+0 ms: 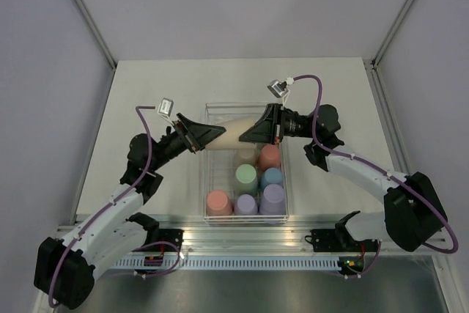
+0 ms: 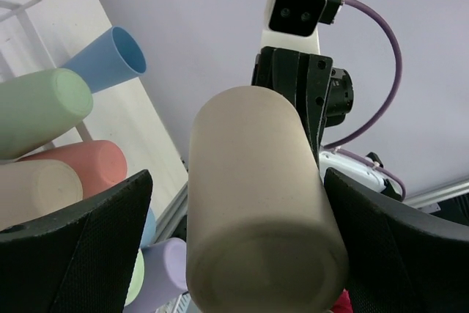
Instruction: Unload the cups from the dish rack
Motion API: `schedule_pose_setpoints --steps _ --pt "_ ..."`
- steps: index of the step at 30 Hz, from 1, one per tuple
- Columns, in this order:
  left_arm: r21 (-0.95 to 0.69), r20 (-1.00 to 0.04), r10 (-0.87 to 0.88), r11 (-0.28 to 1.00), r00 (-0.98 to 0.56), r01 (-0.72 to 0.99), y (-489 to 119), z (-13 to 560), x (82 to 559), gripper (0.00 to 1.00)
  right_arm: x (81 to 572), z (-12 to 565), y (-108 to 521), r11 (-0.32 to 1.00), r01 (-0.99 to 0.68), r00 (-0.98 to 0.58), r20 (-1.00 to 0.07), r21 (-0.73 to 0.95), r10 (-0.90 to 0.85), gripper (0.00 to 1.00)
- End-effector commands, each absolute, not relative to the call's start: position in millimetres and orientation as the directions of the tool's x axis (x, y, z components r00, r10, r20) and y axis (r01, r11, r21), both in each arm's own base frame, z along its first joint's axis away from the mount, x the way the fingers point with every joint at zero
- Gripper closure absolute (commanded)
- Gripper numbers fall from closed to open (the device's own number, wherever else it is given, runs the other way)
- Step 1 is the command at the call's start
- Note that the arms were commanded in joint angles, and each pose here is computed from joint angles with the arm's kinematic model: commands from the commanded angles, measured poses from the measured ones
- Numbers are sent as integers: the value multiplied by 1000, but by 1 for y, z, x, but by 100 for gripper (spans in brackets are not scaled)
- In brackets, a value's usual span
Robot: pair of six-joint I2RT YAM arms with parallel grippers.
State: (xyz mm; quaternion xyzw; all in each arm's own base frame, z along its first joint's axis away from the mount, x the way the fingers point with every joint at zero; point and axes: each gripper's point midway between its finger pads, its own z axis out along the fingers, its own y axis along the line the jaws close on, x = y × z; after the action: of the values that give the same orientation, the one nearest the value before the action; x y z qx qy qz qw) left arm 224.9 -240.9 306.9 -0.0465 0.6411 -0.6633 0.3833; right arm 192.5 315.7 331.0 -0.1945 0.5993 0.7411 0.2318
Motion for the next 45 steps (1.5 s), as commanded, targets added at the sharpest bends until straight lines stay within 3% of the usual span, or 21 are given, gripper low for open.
schedule_pose_setpoints --steps 1,7,15,17,18,22,28,35,45 --pt "-875 -464 -600 194 -652 444 -231 305 229 0 182 354 311 -185 -708 -706 -694 682 143 99" --pt "-854 -518 -609 324 -601 407 -216 296 231 0 199 348 308 -3 -742 -667 -737 671 109 99" --pt "-813 -580 -589 457 -563 360 -198 281 228 0 247 312 265 428 -699 -623 -782 572 27 99" --pt "-795 -599 -568 503 -565 338 -193 272 227 0 263 303 240 578 -621 -641 -768 529 15 99" --pt "-788 -607 -561 518 -563 334 -192 271 227 0 288 293 216 727 -531 -615 -788 434 22 99" --pt "-734 -655 -497 599 -570 321 -187 262 228 0 315 276 145 953 -210 -680 -733 217 17 99" --pt "-682 -670 -384 655 -635 324 -192 246 229 0 331 269 29 965 263 -669 -725 -23 165 99" --pt "-627 -678 -266 696 -685 350 -203 226 235 0 307 267 -32 842 525 -589 -767 -124 255 99" --pt "-571 -683 -165 728 -712 380 -213 208 234 0 292 179 -25 870 485 -709 -625 -94 327 99"
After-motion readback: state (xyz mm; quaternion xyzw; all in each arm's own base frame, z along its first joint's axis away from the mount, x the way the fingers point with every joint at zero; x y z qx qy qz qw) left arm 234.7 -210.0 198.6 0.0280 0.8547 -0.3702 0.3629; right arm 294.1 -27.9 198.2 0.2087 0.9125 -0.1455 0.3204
